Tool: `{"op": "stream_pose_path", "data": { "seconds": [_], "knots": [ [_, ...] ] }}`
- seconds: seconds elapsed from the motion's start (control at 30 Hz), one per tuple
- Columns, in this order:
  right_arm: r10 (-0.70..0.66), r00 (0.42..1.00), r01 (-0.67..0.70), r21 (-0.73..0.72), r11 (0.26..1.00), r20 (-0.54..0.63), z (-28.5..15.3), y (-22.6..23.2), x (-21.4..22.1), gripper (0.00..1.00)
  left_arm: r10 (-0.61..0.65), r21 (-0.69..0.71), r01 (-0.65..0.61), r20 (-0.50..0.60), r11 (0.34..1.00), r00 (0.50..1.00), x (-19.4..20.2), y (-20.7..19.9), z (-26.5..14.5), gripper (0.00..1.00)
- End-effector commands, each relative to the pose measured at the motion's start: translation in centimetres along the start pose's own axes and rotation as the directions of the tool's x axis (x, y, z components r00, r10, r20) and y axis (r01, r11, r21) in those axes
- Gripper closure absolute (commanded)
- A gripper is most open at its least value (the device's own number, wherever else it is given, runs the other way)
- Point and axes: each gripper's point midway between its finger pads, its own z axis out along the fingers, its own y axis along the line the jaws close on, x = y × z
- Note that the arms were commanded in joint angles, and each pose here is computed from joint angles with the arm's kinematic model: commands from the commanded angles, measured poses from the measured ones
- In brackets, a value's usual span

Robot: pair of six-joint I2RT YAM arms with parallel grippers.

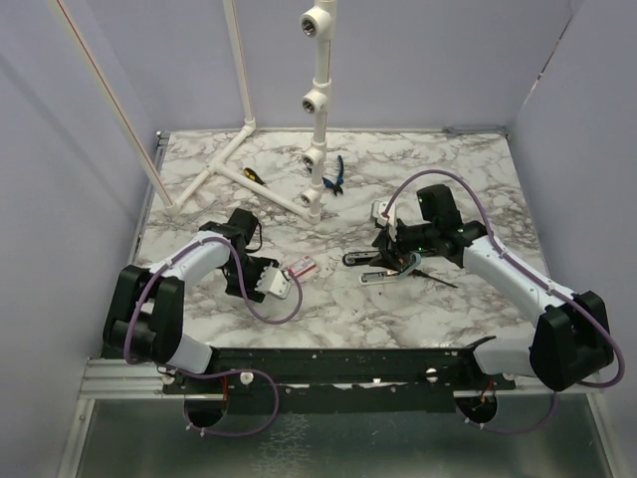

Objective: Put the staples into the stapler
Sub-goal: Pick up the staple from the center of the board.

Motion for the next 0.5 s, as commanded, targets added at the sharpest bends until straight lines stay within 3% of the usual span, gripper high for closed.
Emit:
{"op": "stream_pose_path", "data": {
  "seconds": [0.0, 0.23, 0.47],
  "knots": [
    [0.012, 1.0, -0.013, -0.026, 1.0, -0.024, 0.35, 0.52, 0.79, 0.46, 0.068, 0.034, -0.071, 0.073, 0.997, 0.995, -1.19, -0.13, 0.21, 0.41],
    [0.012, 1.0, -0.012, -0.025, 1.0, -0.022, 0.29, 0.53, 0.7, 0.46, 0.105, 0.056, -0.11, 0.071, 0.992, 0.992, -1.09, -0.23, 0.67, 0.51],
    [0.02, 1.0, -0.021, -0.034, 0.999, -0.023, 0.41, 0.63, 0.76, 0.46, 0.135, 0.064, -0.14, 0.073, 0.988, 0.988, -1.26, -0.26, 0.89, 0.54]
  ]
}}
